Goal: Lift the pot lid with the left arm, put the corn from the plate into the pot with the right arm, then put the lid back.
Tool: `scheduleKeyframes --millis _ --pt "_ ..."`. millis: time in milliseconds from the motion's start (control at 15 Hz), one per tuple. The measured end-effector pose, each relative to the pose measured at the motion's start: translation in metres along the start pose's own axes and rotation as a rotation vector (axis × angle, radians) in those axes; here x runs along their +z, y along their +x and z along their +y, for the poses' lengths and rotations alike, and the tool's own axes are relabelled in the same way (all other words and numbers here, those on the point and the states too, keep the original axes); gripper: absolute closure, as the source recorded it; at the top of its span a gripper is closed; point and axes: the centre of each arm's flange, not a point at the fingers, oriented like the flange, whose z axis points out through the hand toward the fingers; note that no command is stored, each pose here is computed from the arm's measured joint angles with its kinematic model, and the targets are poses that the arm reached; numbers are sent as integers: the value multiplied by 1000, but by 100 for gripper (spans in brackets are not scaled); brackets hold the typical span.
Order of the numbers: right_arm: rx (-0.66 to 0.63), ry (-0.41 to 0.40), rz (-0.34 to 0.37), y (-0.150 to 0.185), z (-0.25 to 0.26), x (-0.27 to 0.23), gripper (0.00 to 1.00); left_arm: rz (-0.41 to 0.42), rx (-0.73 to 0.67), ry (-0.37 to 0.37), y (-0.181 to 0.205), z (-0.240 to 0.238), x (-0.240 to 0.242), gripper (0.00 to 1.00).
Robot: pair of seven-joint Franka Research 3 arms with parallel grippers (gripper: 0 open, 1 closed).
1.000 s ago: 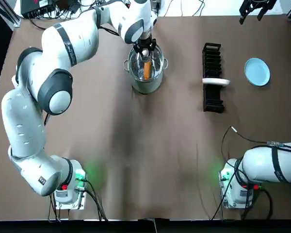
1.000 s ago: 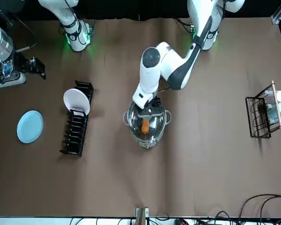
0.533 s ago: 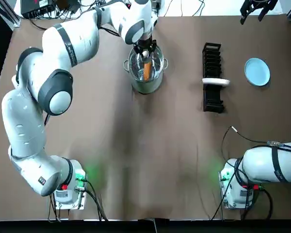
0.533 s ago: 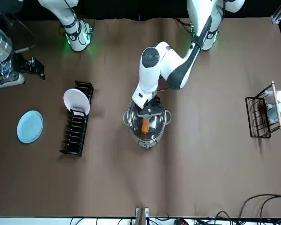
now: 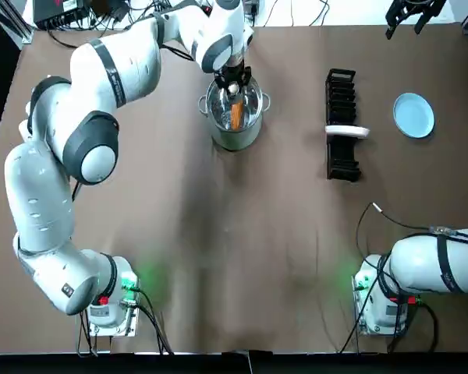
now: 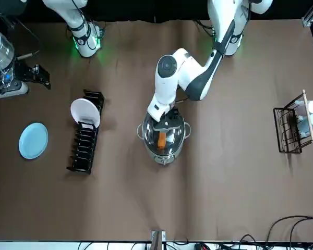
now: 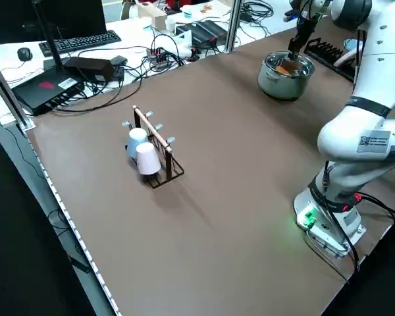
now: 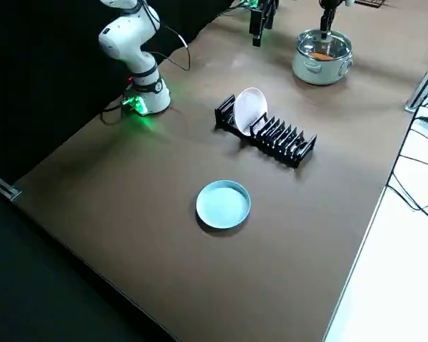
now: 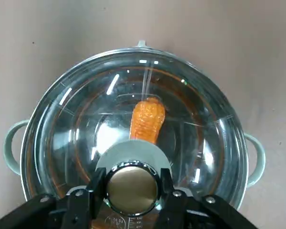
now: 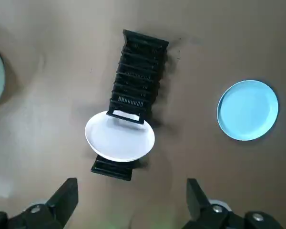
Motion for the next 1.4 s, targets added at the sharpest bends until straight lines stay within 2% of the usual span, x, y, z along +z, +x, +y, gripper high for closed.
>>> scheduleKeyframes --millis 467,533,867,1200,1400 --pt "2 -2 29 3 1 -1 0 0 -1 1 1 0 1 49" --pt "3 -3 39 4 1 -2 0 -1 -1 1 1 0 2 46" --pt "10 -6 77 8 5 -4 0 18 -19 -13 13 -6 -12 1" --pt "28 -7 88 8 15 -5 0 21 -59 43 53 -68 -91 0" --pt "29 -7 87 8 16 -4 0 -36 -19 63 68 -126 -150 0"
